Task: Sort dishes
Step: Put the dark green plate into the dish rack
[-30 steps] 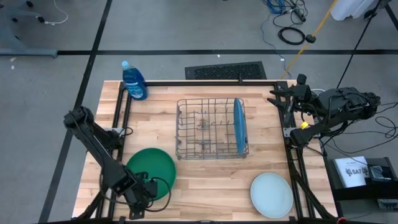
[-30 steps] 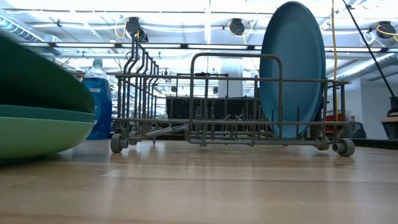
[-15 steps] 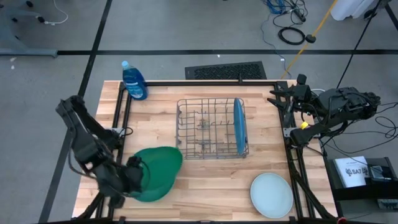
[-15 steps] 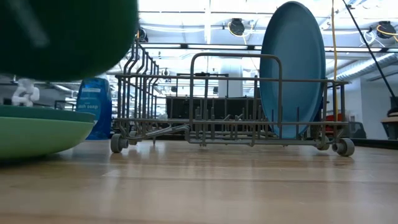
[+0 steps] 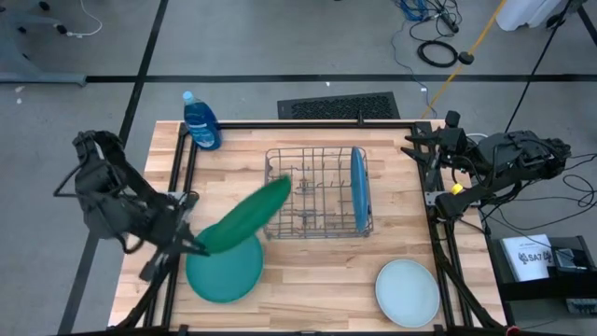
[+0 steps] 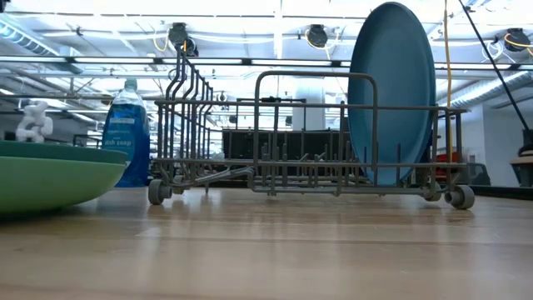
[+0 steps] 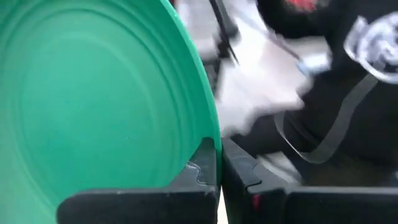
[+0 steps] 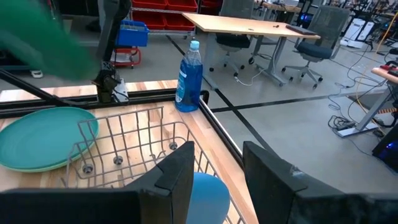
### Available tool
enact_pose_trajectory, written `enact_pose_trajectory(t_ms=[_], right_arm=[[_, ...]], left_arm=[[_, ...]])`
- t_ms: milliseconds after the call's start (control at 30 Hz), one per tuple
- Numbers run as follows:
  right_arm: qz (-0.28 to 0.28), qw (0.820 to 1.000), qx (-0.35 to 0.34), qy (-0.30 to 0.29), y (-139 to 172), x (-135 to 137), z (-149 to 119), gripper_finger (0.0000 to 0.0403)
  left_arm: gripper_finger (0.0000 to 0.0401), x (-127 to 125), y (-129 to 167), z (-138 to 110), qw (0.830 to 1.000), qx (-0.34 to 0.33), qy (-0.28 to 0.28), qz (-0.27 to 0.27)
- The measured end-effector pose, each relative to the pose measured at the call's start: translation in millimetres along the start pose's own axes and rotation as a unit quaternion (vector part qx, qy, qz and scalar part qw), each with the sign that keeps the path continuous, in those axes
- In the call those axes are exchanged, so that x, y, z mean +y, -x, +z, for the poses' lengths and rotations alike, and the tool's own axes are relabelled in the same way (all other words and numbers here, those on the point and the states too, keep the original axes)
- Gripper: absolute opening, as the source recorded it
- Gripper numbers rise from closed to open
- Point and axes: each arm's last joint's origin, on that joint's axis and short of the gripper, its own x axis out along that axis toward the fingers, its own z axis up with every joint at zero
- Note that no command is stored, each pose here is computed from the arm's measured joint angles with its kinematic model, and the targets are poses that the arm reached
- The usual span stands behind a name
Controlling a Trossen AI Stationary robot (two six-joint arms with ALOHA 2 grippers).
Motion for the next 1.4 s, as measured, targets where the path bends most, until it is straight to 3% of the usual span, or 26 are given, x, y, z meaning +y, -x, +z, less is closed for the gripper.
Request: enact_pose_trajectory(t_ms=[200,400,600,733,833,1033,1200,1400], right_arm=[[0.0,1.0,-0.001,-0.002,0.1,-0.1,0.2,0.013],[0.001,1.0,-0.009,-0.01,0.1,0.2,2.2,0.013],[0.002,1.0,-0.016,-0.016,-0.4,0.8,4.0,0.013],[0.003,1.0,-0.015,-0.02,-1.5,2.0,4.2,0.013],[0.003,1.0,-0.013,-0.017,-2.6,3.0,4.1,0.013],[0.003,1.0,-0.01,-0.007,-4.4,4.6,4.0,0.013],[0.003,1.0,-0.008,0.0,-6.0,6.0,4.1,0.013],[0.002,1.0,-0.005,0.004,-7.9,7.7,4.2,0.013]], left_arm=[[0.0001,8.2,-25.6,15.6,0.988,-0.07,-0.094,0.099],[0.0,26.3,-87.4,12.9,0.974,-0.071,-0.126,0.176],[0.0,52.6,-148.3,7.4,0.963,-0.133,-0.155,0.175],[0.0,73.0,-176.5,-9.7,0.961,-0.138,-0.135,0.196],[0.0,84.0,-191.8,-27.6,0.954,-0.186,-0.11,0.209],[0.0,102.4,-195.7,-68.8,0.91,-0.325,-0.017,0.257],[0.0,113.5,-202.8,-97.7,0.885,-0.395,0.049,0.243],[0.0,130.8,-226.8,-119.4,0.878,-0.411,0.12,0.214]])
